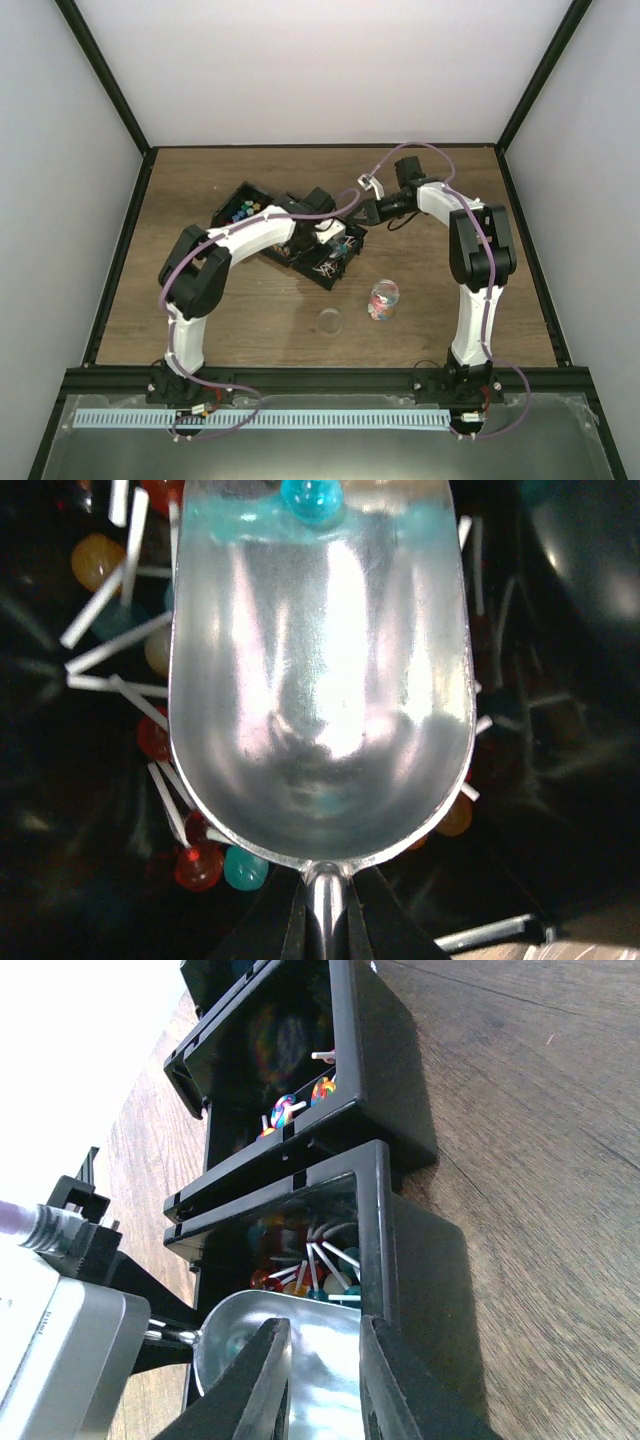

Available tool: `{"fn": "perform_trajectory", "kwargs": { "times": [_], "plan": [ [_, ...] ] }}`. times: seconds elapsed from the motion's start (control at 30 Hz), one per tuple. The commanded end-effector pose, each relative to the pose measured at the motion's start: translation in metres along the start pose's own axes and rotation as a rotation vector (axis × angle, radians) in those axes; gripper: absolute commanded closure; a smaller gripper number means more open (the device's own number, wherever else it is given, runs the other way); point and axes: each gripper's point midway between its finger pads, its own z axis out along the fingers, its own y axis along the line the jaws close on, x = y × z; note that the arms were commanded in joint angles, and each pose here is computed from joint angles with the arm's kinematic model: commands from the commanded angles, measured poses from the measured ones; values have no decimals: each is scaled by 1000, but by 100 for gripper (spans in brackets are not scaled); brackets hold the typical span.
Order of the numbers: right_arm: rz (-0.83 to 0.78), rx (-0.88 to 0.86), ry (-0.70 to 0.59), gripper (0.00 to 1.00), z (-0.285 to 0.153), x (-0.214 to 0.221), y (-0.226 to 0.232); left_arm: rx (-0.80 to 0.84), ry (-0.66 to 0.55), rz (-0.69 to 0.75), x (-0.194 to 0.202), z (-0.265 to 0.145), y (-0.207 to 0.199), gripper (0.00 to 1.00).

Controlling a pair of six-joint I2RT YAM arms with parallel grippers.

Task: Pack the candies

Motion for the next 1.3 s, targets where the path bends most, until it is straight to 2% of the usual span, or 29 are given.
{"fn": "perform_trajectory", "kwargs": {
  "times": [0.0, 0.27, 0.67, 0.93, 1.1, 1.27],
  "plan": [
    [-19, -19, 8, 79, 3, 2, 7, 24, -204, 14, -25, -23, -9, 96],
    [-13, 3, 15, 79, 2, 2, 1, -11, -378, 5, -27, -43, -6, 96],
    [-23, -1, -1, 77, -5, -7, 4, -22, -407, 37, 4, -38, -1, 96],
    [-27, -6, -18, 75, -12, -13, 7, -61, -503, 87, 13, -61, 5, 96],
    [-36, -5, -53, 69, -24, -25, 11, -71, -522, 198, 16, -86, -2, 96],
    [-61, 0, -110, 60, -48, -42, 17, -1, -479, 418, 31, -118, -28, 96]
  ]
}}
